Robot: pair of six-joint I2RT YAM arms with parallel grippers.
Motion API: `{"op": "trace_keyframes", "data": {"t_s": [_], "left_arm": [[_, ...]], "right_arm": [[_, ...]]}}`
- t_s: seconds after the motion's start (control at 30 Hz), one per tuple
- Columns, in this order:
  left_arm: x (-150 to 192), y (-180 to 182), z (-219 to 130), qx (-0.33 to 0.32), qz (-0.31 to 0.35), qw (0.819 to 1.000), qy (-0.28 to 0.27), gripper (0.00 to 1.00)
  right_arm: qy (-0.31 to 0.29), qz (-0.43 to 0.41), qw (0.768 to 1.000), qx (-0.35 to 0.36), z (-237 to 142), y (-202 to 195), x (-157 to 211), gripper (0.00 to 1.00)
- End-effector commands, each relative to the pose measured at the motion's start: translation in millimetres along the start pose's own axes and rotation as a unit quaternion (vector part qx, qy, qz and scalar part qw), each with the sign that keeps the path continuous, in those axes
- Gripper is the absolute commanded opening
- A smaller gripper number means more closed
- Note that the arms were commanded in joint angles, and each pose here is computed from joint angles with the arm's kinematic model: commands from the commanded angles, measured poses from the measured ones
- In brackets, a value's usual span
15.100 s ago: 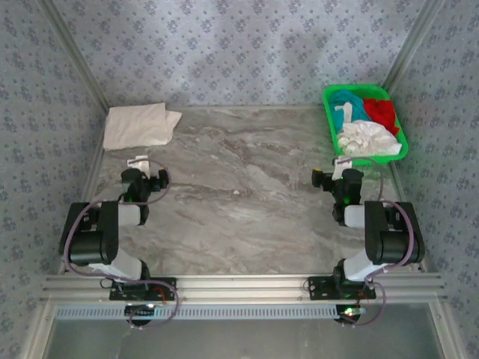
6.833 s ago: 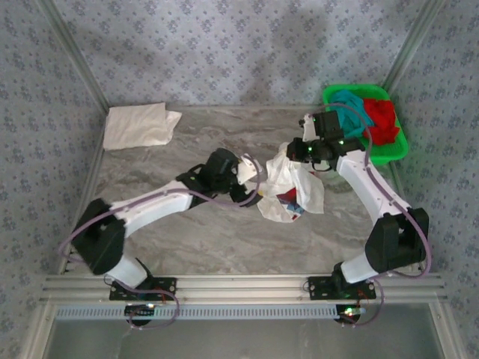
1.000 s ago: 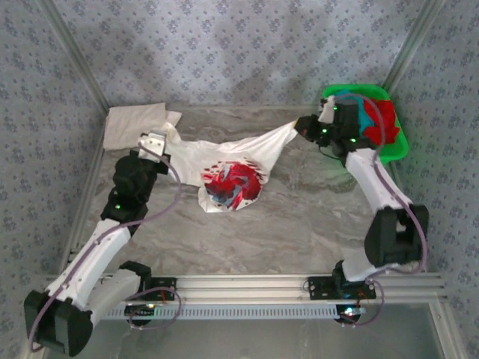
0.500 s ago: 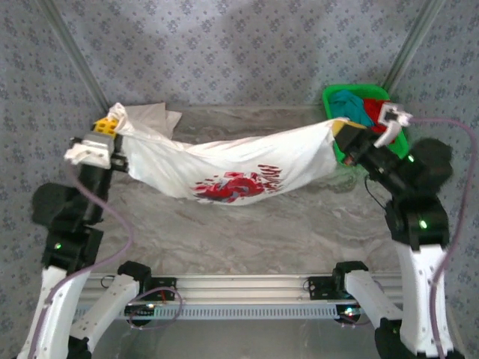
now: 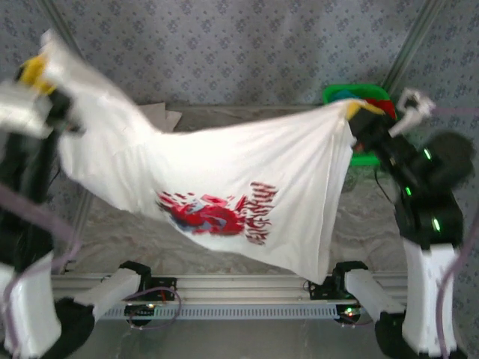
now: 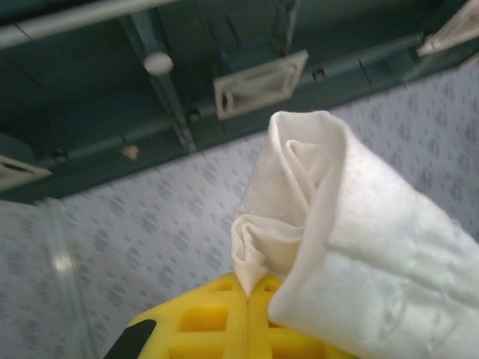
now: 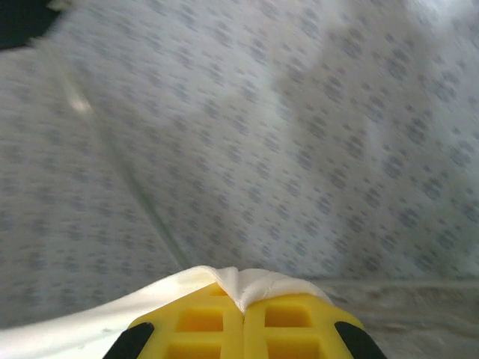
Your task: Fold and stack the t-shirts
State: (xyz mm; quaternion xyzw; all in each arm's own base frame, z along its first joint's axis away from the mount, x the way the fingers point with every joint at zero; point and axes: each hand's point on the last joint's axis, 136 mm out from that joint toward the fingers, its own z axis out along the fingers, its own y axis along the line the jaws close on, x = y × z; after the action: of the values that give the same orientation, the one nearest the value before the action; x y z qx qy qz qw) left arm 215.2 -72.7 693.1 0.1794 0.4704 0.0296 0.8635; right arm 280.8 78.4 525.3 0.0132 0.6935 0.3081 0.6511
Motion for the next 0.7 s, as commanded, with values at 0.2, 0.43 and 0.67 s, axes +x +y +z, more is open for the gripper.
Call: {"op": "trace_keyframes", "data": {"t_s": [0.2, 0.43, 0.67], "left_arm": [[327.9, -79.6, 201.8, 0.121, -0.02, 0.958, 0.261, 0.0], [532.7, -126.0, 230.4, 0.124, 0.015, 0.939, 0.322, 0.98], [442.5, -82.6, 224.8, 0.073, -0.07, 0.944, 0.314, 0.98]], "right_arm": [[0.082, -0.003, 0.98, 0.182, 171.8, -170.8, 69.8, 0.0], [0.15, 0.057, 0.963, 0.217, 267.8, -265.9, 161.2, 0.57], [0.127, 0.01, 0.97, 0.206, 264.9, -228.5, 104.7, 1.0]]}}
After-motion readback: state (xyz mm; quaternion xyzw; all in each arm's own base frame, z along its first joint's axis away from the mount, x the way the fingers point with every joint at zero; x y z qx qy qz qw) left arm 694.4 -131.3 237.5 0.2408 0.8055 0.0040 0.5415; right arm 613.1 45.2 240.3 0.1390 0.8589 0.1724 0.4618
